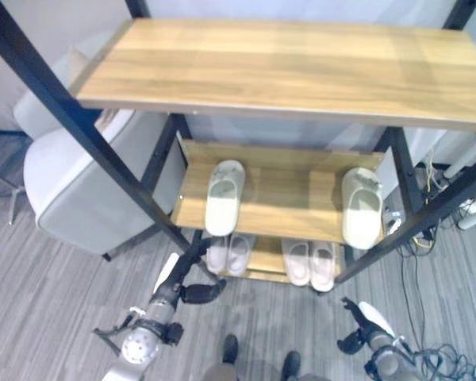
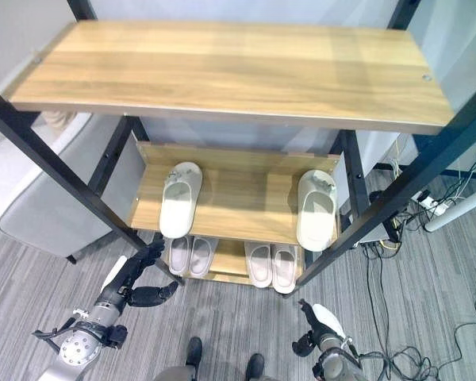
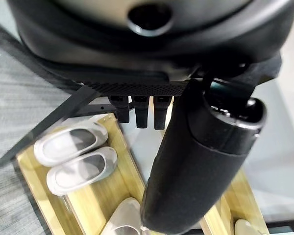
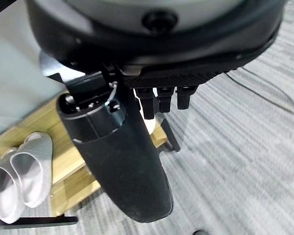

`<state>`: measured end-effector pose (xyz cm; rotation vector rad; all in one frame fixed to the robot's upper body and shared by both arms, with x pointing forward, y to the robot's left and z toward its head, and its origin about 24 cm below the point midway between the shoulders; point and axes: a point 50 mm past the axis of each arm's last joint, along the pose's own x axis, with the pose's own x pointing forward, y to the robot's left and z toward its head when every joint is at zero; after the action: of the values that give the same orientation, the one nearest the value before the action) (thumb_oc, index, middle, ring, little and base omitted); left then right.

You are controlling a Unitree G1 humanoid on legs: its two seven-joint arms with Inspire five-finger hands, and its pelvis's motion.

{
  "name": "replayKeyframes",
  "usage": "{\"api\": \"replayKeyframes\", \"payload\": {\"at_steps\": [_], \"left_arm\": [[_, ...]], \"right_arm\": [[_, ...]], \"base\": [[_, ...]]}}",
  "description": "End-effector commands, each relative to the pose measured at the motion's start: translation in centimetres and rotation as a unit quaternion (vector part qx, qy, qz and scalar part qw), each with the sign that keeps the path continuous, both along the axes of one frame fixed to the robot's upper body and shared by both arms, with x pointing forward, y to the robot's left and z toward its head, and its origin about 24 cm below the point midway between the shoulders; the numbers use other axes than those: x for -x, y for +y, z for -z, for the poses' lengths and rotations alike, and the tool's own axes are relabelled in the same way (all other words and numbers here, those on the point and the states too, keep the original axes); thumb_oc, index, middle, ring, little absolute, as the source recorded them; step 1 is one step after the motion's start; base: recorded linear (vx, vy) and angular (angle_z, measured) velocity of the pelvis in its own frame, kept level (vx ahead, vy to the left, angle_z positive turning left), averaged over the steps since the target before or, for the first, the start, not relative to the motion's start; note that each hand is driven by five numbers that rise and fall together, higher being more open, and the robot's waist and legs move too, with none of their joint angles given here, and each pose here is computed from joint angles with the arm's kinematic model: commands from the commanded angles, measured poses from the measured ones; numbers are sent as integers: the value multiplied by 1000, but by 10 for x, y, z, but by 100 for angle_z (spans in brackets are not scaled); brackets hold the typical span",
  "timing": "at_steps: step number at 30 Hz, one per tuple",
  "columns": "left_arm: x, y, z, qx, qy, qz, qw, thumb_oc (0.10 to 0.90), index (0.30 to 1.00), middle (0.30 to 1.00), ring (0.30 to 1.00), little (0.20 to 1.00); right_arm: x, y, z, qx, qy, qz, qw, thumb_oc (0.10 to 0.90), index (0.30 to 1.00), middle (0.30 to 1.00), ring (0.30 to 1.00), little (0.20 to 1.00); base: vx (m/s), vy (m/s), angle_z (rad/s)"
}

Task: Arrange the slippers neatly on the shoe rack.

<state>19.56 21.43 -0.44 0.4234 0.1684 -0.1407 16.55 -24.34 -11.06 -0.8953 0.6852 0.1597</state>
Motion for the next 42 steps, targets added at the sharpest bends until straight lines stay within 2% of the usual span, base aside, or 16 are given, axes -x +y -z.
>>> {"api": "replayKeyframes", "payload": {"at_steps": [1, 7, 8, 19, 25, 31, 42], "left_arm": [[-8, -7, -21, 10, -64, 20, 998, 800, 900, 900, 900, 900], [2, -7, -10, 13, -35, 18, 999, 800, 900, 900, 900, 900], [-4, -6, -14, 47, -51, -26, 997, 800, 900, 900, 900, 900], [0, -8, -12, 53, -43, -27, 997, 800, 900, 900, 900, 900], [-3, -9, -34, 99, -95, -34, 990, 800, 900, 900, 900, 900], [-20, -14, -62, 114, -169, -46, 978, 800, 900, 900, 900, 900], [-45, -15, -89, 74, -251, -67, 963, 800, 900, 900, 900, 900]], "right_arm": [[-12, -4, -8, -12, -29, 21, 999, 800, 900, 900, 900, 900], [2, -1, 2, -29, -5, 42, 999, 800, 900, 900, 900, 900], [-30, 6, -23, -31, -66, 16, 997, 800, 900, 900, 900, 900], [-25, 8, -20, -33, -60, 12, 998, 800, 900, 900, 900, 900], [-20, 6, -19, -29, -55, 13, 998, 800, 900, 900, 900, 900], [-28, 9, -24, -26, -73, 6, 997, 800, 900, 900, 900, 900], [-30, 2, -28, -7, -81, 3, 997, 800, 900, 900, 900, 900]], "base": [[85, 2, -4], [62, 0, -5], [41, -1, -16], [25, 1, -2], [7, 2, 0], [-41, 4, 3], [-1, 7, -2]]}}
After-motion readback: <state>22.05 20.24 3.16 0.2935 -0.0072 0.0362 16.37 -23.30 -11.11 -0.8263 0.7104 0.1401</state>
